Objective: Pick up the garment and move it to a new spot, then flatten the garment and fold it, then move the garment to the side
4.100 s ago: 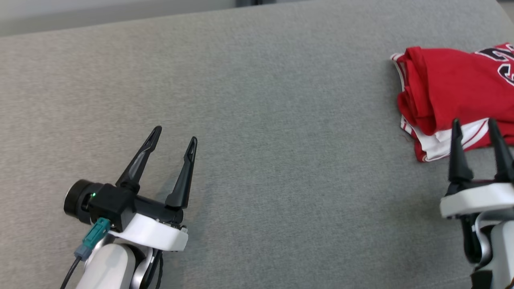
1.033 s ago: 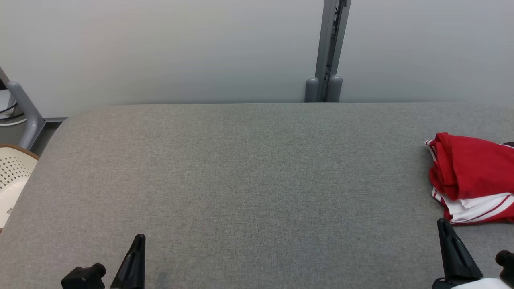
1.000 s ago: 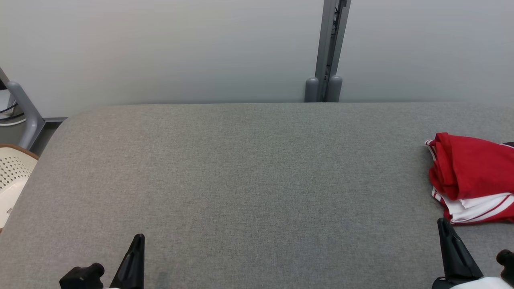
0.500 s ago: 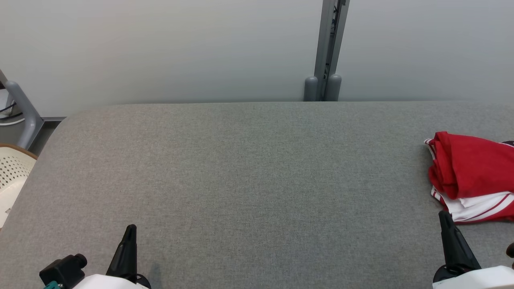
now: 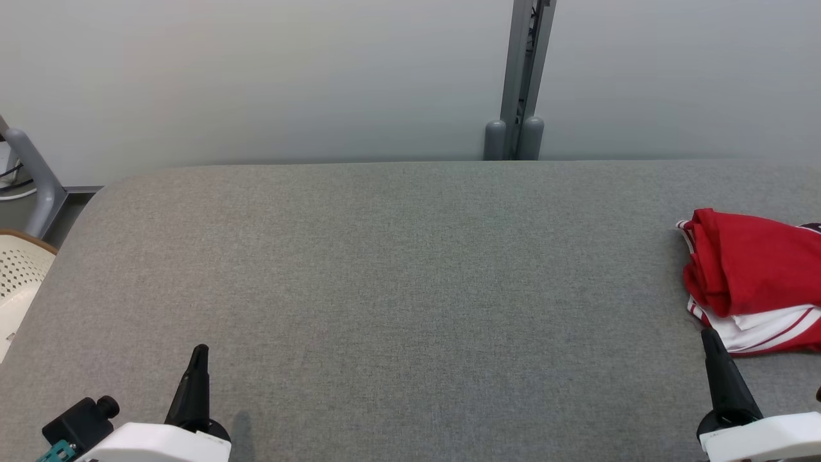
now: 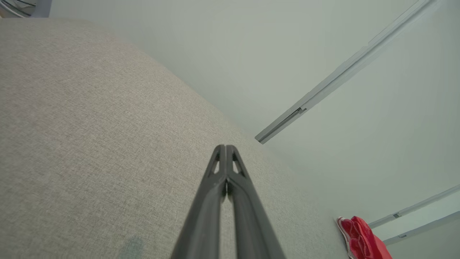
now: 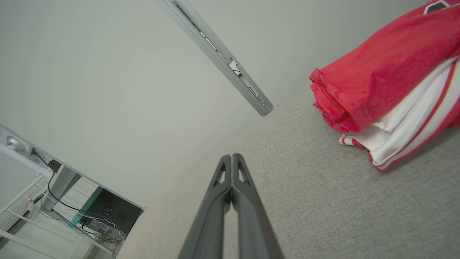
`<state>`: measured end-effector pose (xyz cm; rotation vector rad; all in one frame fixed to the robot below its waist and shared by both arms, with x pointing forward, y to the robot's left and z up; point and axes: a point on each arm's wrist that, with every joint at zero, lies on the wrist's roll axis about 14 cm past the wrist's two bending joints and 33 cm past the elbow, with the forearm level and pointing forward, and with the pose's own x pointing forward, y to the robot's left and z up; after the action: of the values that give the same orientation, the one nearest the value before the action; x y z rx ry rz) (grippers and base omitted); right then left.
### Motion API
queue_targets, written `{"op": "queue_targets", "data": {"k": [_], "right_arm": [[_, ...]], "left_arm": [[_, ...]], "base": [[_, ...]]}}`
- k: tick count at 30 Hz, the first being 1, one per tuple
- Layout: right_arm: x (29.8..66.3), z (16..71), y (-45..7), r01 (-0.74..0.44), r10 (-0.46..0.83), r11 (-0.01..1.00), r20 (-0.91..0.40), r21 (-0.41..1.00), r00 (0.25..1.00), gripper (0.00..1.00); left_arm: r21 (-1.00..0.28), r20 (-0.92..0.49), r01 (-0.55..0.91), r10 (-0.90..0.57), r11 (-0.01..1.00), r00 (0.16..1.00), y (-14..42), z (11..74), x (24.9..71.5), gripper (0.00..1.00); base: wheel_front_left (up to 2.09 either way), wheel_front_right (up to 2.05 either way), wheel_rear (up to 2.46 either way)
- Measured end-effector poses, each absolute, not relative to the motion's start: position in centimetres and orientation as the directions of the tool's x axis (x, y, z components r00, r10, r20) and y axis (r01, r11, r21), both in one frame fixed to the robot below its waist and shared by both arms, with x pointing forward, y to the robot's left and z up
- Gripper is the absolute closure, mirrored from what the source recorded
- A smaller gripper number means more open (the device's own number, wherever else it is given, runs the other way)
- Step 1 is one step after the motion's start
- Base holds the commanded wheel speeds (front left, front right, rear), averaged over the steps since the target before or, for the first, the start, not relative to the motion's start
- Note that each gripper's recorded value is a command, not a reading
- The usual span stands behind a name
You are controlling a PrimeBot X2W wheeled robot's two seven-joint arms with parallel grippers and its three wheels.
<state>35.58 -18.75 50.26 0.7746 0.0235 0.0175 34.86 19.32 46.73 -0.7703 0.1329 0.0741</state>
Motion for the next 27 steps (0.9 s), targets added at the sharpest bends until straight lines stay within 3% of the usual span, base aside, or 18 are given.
{"op": "queue_targets", "data": {"k": [27], "right_arm": [[36.8,50.1,-19.1,0.014,0.015,0.452,-0.023,0.892,1.0,1.0]], "left_arm": [[-0.884,-0.126,-0.116,0.009,0.453,0.992,19.6,47.7,36.4,1.0]], "base": [[0.0,0.0,0.0]]}}
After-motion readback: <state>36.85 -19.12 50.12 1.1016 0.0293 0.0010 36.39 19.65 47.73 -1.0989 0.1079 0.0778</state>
